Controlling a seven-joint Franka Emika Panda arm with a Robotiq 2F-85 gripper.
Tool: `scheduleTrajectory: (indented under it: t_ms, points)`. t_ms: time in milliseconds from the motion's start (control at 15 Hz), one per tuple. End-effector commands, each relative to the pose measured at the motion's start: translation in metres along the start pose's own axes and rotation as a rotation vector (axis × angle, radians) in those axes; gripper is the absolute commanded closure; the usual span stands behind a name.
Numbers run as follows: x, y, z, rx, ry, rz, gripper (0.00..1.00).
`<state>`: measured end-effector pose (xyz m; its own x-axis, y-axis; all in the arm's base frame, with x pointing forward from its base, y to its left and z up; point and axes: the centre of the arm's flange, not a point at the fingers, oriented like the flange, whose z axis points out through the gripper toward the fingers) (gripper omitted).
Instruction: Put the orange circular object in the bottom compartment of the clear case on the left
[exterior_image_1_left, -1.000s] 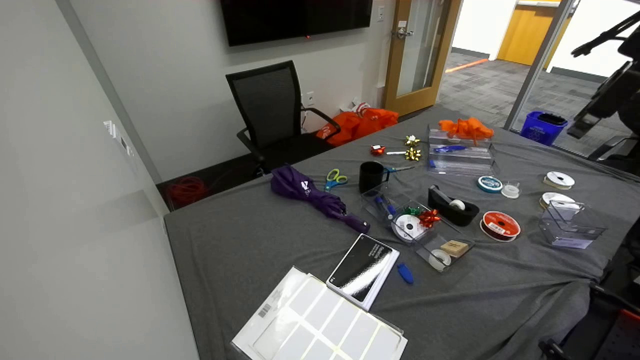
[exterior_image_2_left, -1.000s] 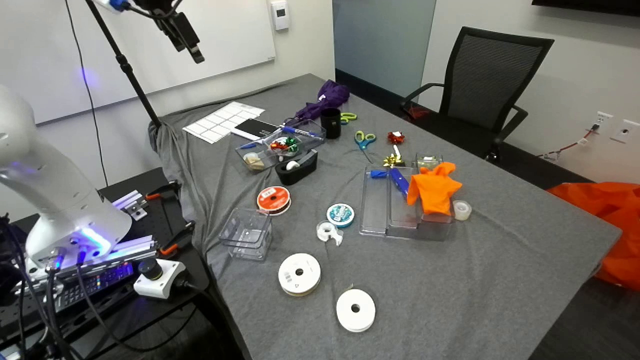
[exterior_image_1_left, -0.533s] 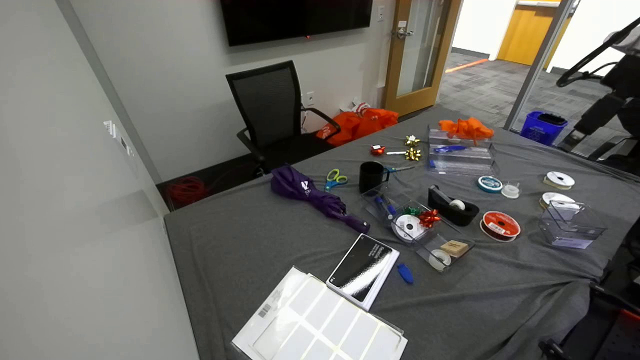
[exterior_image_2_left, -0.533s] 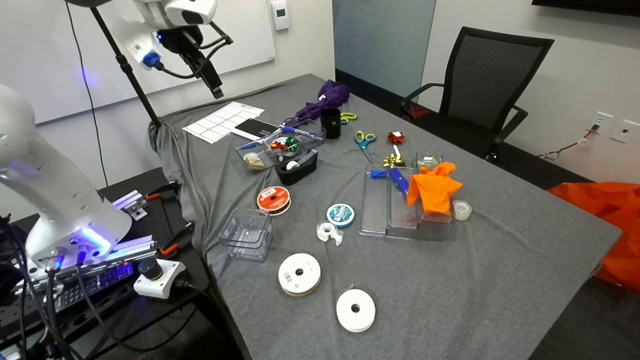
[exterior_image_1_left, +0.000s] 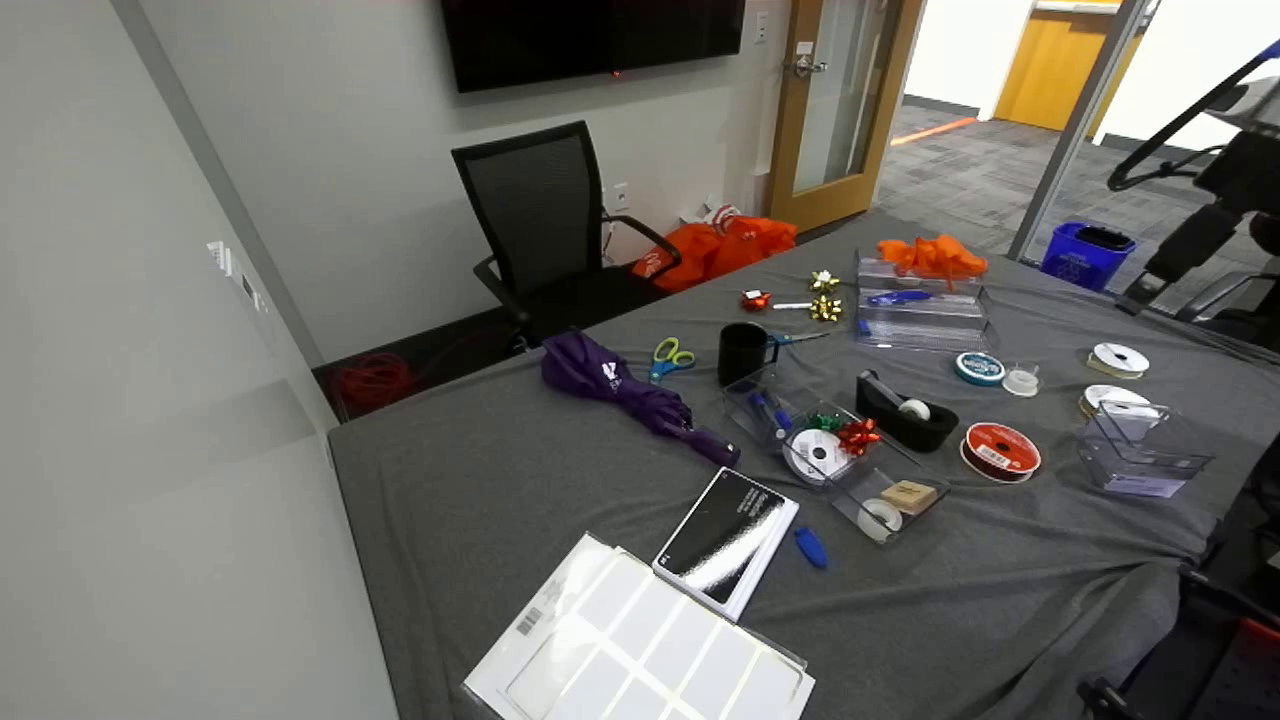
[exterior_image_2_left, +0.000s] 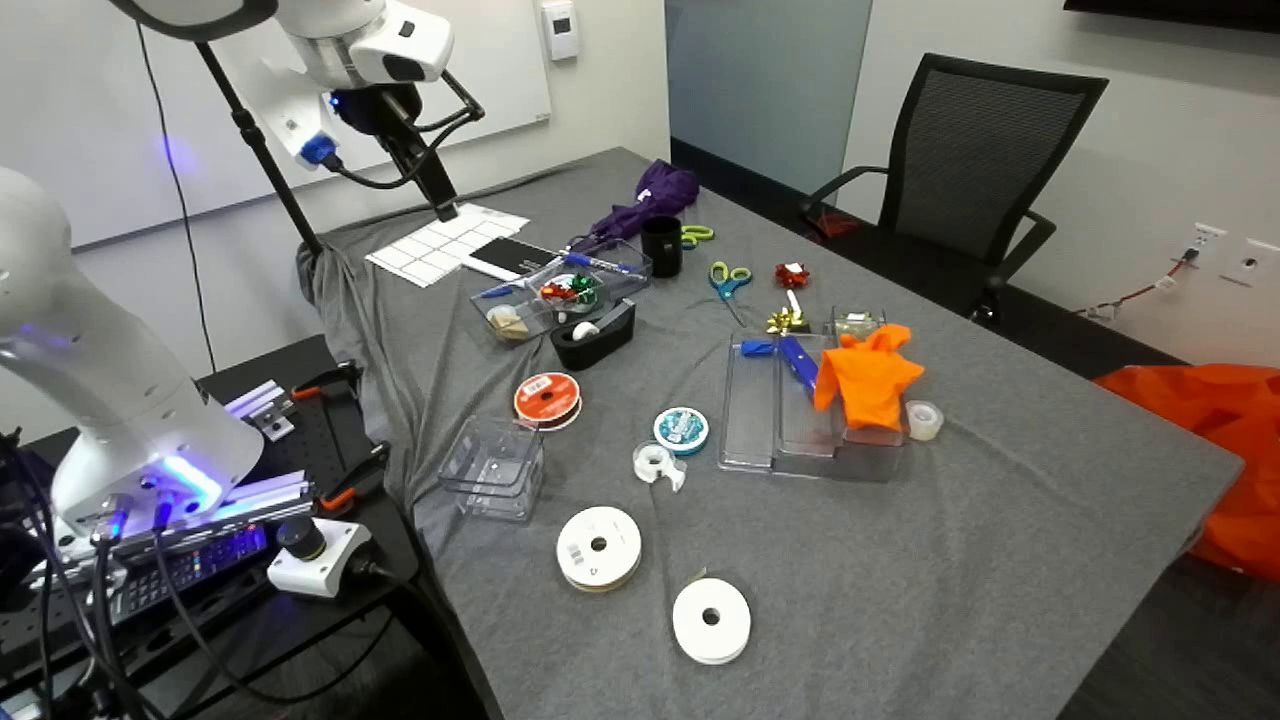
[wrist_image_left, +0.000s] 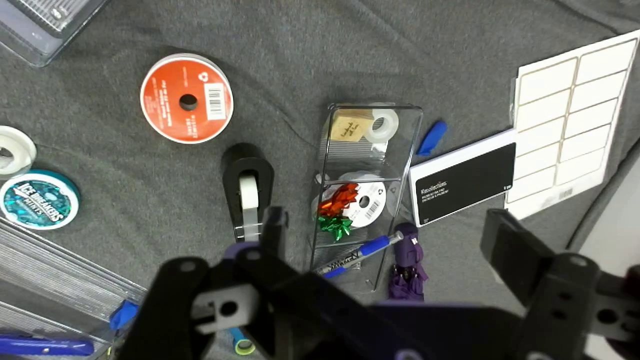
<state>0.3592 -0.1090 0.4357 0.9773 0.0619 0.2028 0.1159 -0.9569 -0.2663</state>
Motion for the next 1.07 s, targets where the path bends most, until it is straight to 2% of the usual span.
scheduleTrajectory:
  t_ms: [0, 267, 600, 867, 1000]
  points:
    - [0.011, 0.007, 0.009, 0.043, 0.001, 0.015, 0.00]
    - [0.037, 0.042, 0.039, 0.067, -0.032, 0.059, 0.00]
    - [0.051, 0.093, 0.087, 0.104, -0.101, 0.076, 0.00]
    - [0.048, 0.140, 0.124, 0.167, -0.084, -0.006, 0.00]
    - [0.042, 0.166, 0.137, 0.174, -0.082, -0.034, 0.00]
